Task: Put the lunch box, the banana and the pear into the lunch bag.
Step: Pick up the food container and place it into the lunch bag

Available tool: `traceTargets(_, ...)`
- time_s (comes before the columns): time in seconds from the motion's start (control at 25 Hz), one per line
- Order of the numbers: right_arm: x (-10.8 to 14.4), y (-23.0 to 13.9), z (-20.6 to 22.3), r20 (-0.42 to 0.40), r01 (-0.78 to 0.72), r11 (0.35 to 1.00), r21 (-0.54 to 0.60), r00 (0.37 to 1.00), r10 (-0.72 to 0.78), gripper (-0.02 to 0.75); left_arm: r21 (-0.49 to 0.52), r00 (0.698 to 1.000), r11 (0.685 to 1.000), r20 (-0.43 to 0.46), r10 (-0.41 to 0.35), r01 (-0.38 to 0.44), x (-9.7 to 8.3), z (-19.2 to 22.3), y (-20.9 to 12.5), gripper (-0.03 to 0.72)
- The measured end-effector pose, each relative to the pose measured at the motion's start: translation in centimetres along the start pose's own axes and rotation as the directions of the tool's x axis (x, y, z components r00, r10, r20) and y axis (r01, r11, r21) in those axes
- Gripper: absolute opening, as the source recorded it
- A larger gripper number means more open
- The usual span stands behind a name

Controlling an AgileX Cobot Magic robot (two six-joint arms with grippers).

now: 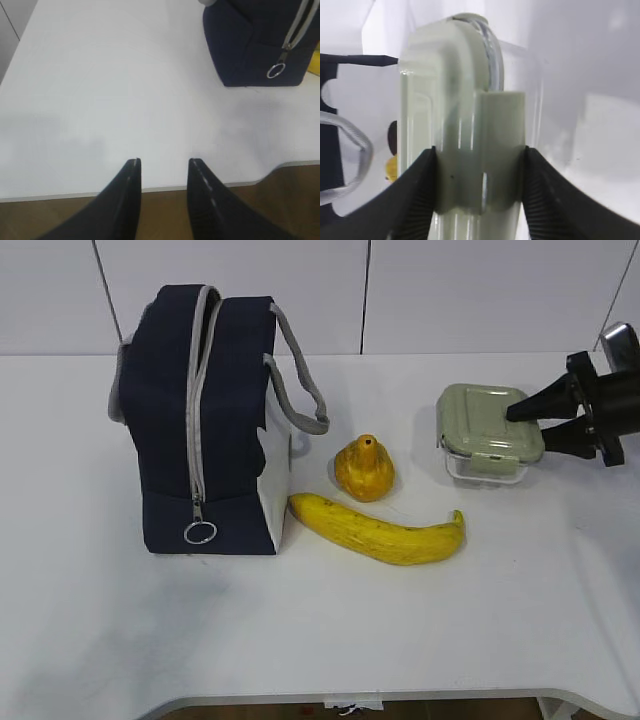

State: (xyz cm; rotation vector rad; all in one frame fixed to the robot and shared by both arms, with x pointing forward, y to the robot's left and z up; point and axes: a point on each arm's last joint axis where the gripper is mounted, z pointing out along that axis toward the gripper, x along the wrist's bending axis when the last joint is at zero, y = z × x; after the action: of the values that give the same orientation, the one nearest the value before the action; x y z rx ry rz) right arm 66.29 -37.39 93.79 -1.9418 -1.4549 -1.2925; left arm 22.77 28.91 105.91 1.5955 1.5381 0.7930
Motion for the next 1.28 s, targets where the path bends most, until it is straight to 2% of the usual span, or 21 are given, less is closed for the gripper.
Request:
traceTargets(0.16, 2.0, 0.2, -1.2, -0.002, -0.002, 1.000, -0.028, 1.000, 0.002, 0.382, 0.050, 0.997, 0.998, 0.068, -0.033, 0.029, -0.7, -0.4, 1.8, 0.240)
traceTargets(0.44, 6.9, -0.1, -3.8, -0.014, 0.059, 0.995, -0.074, 0.998, -0.060, 0.382, 0.137, 0.976, 0.986, 0.181, -0.122, 0.098, -1.7, 0.6, 7.1, 0.240)
traceTargets(0.52, 8.6, -0.4, -4.1, -0.023, 0.078, 0.994, -0.077, 0.997, -0.080, 0.381, 0.171, 0.958, 0.976, 0.228, -0.171, 0.134, -2.1, 1.6, 8.8, 0.240)
traceTargets(0.72, 12.3, -1.5, -3.3, -0.057, 0.140, 0.989, -0.048, 0.988, -0.142, 0.381, 0.328, 0.900, 0.921, 0.304, -0.314, 0.210, -2.8, 5.4, 12.9, 0.255)
traceTargets(0.88, 15.5, -1.9, -1.8, -0.121, 0.185, 0.982, -0.036, 0.975, -0.188, 0.381, 0.395, 0.898, 0.902, 0.312, -0.310, 0.174, -2.5, 8.8, 16.1, 0.306)
traceTargets(1.0, 17.9, -2.3, -0.7, -0.163, 0.230, 0.973, -0.024, 0.959, -0.230, 0.381, 0.437, 0.898, 0.890, 0.325, -0.295, 0.134, -2.2, 11.6, 18.2, 0.318)
traceTargets(1.2, 21.4, -3.6, 1.5, -0.224, 0.308, 0.951, 0.020, 0.928, -0.296, 0.381, 0.478, 0.881, 0.873, 0.368, -0.299, 0.097, -2.0, 16.7, 20.9, 0.325)
traceTargets(1.28, 22.5, -4.4, 2.4, -0.247, 0.329, 0.943, 0.043, 0.918, -0.309, 0.381, 0.491, 0.876, 0.866, 0.375, -0.305, 0.092, -1.8, 18.6, 21.7, 0.352)
